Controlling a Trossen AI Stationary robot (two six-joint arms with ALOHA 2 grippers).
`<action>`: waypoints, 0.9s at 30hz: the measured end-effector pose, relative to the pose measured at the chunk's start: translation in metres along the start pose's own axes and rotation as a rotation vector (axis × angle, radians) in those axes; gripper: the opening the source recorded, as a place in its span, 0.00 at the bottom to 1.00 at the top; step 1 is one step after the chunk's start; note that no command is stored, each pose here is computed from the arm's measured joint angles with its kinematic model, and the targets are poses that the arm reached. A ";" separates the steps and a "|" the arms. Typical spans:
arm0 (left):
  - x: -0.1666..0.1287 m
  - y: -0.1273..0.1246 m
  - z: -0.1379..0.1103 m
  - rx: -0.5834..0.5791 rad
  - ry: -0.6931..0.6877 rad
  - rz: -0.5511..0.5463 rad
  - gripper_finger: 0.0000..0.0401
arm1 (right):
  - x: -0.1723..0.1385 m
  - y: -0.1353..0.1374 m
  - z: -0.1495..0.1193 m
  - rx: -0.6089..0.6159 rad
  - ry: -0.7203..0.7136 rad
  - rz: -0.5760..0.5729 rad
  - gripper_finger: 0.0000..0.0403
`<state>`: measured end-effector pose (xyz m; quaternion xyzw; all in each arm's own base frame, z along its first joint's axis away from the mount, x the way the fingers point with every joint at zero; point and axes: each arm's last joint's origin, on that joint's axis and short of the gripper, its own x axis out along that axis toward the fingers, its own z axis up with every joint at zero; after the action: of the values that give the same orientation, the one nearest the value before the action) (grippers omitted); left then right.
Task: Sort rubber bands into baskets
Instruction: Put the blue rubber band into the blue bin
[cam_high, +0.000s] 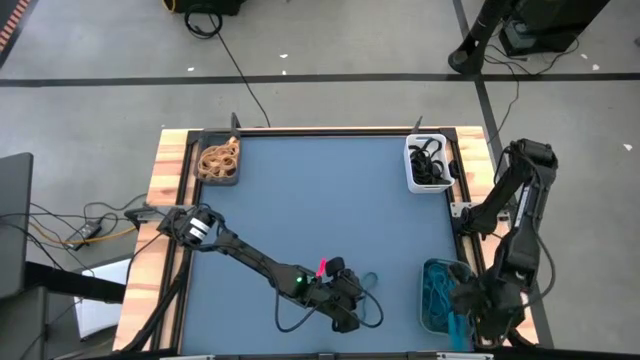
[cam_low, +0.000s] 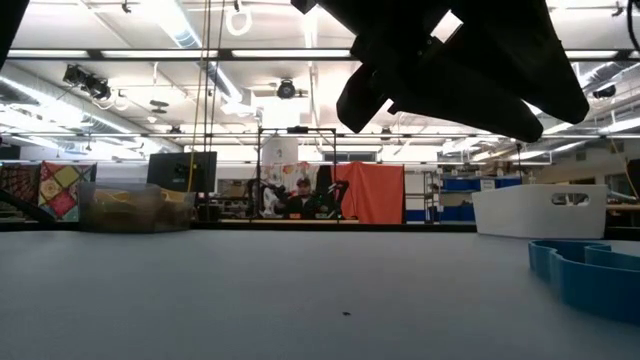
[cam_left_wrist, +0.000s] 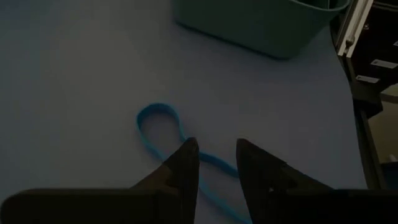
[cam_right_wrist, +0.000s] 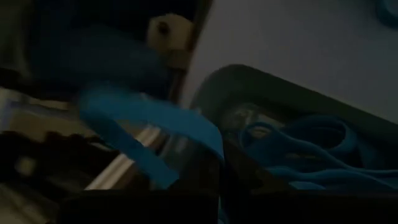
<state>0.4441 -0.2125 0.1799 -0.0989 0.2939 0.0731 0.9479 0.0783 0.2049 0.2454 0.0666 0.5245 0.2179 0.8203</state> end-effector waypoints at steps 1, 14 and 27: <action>0.000 0.000 0.000 0.000 0.000 0.001 0.28 | 0.005 0.000 0.000 0.001 0.000 -0.030 0.03; 0.000 0.000 0.000 0.027 -0.001 0.002 0.28 | 0.026 -0.022 -0.010 0.097 0.162 -0.343 0.27; 0.032 0.003 -0.019 0.027 -0.058 0.039 0.28 | 0.001 -0.047 -0.012 0.291 0.087 -0.561 0.32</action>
<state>0.4589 -0.2110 0.1457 -0.0782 0.2693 0.0903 0.9556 0.0817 0.1617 0.2240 0.0268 0.5825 -0.0916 0.8072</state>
